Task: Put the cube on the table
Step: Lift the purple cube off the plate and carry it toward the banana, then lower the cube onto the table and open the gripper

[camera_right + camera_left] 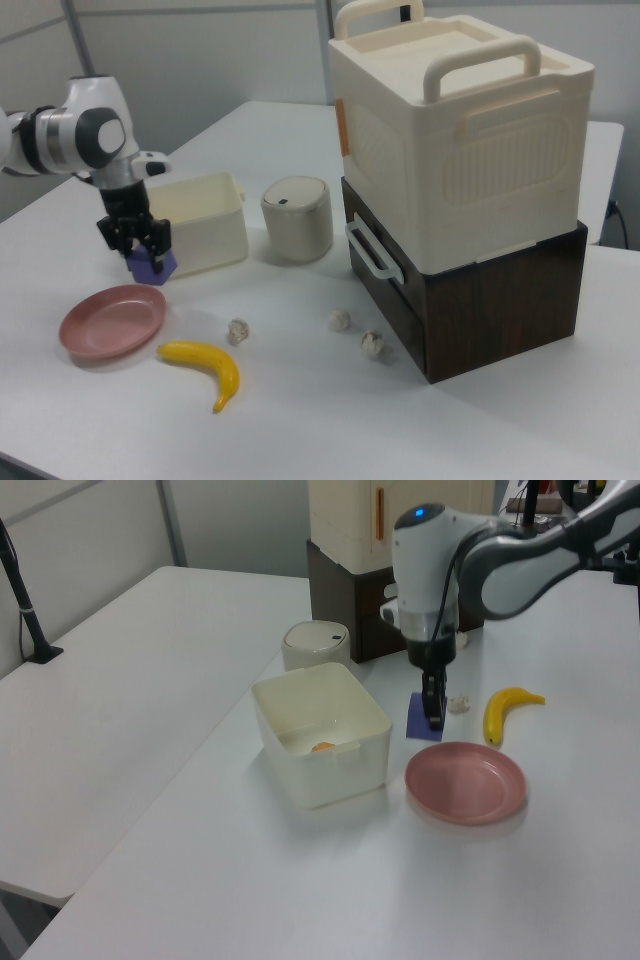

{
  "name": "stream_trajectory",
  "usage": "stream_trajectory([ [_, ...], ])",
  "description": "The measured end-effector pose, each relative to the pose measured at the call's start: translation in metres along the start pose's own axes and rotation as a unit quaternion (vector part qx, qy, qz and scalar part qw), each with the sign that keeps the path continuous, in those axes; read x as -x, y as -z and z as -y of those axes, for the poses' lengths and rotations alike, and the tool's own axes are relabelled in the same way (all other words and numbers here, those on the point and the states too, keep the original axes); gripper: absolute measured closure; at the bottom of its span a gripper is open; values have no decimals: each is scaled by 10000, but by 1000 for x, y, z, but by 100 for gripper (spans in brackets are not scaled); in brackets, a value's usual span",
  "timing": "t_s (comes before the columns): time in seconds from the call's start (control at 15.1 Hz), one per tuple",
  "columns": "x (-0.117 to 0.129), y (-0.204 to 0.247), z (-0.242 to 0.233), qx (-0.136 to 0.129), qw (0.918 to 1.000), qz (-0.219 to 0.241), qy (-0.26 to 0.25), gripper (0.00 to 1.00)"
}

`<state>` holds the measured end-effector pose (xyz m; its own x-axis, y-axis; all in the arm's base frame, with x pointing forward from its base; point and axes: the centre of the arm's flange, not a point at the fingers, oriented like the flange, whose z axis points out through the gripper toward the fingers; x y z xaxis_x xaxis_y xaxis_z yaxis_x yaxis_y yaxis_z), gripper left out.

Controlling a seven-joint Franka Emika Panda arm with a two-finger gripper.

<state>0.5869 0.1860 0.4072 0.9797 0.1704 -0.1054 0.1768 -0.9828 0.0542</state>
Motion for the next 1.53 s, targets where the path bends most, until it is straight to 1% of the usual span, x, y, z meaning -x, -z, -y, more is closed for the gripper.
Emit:
stream_trajectory([
  [0.13,-2,7,-27,31,9996,-35,-285,44],
  [0.46,-5,4,-82,93,9969,-8,-785,44],
  [0.66,-5,4,-110,138,9931,-19,-1163,44],
  [0.8,-5,4,-127,191,9909,-28,-1329,44],
  [1.0,-4,2,-143,206,9892,-18,-1453,44],
  [1.33,-4,1,-149,233,9865,-21,-1622,46],
  [1.39,-5,1,-150,232,9852,-53,-1696,38],
  [1.53,-6,2,-152,258,9829,-130,-1818,18],
])
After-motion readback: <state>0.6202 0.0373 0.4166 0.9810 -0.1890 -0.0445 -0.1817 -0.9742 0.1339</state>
